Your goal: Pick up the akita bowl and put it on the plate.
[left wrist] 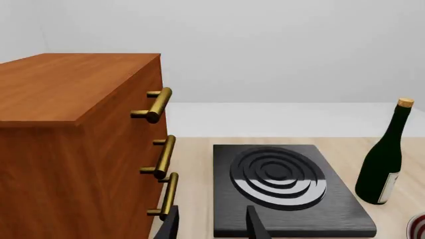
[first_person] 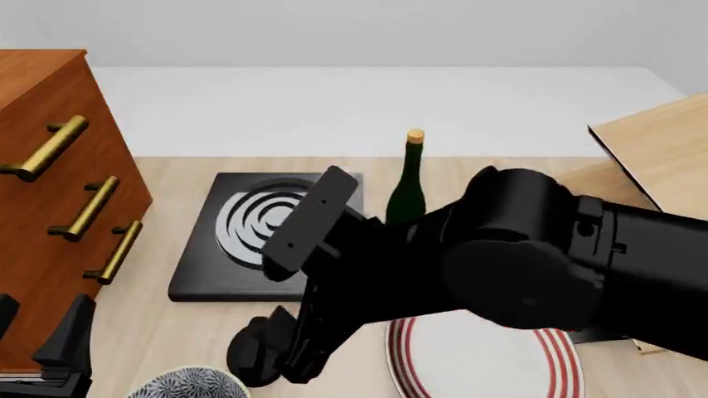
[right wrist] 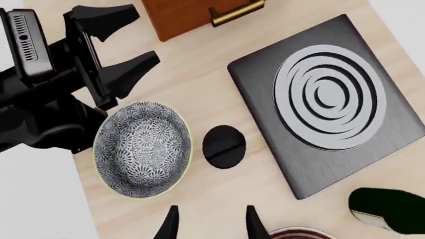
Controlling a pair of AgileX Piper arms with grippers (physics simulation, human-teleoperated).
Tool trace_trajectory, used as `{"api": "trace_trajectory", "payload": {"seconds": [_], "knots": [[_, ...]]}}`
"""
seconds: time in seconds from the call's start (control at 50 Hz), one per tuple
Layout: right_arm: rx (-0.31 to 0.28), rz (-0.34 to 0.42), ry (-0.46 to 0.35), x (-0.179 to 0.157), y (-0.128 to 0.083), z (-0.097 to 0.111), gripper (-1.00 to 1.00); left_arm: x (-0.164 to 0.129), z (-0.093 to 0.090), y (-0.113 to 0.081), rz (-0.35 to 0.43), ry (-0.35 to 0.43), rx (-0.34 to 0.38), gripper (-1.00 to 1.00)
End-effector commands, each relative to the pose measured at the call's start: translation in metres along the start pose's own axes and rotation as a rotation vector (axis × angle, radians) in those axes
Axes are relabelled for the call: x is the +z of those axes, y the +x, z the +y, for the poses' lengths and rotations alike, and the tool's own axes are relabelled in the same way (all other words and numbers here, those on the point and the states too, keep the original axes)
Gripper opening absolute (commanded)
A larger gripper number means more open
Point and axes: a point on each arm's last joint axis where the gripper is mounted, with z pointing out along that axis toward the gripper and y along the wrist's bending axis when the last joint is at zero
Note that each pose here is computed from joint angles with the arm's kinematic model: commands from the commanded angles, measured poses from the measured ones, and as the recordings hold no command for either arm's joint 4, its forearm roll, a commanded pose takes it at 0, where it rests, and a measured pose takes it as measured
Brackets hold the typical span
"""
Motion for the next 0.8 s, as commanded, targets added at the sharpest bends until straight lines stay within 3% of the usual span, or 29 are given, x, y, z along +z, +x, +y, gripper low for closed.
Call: {"api": "trace_trajectory", "payload": {"seconds": [0.02,0.36,0.48,0.8], "knots": [[0.000,0.013,-0.030,0.032,-0.003,0.014,1.00,0.000,0.000,0.000,0.000,0.000,0.000,1.00],[0.064,0.012,-0.040,0.068,0.015,0.021,1.00,0.000,0.000,0.000,0.000,0.000,0.000,1.00],[0.049,0.048,-0.033,0.092,0.022,0.018,1.00,0.000,0.000,0.000,0.000,0.000,0.000,1.00],[0.053,0.060,-0.036,0.113,0.021,0.021,1.00,0.000,0.000,0.000,0.000,0.000,0.000,1.00]]}}
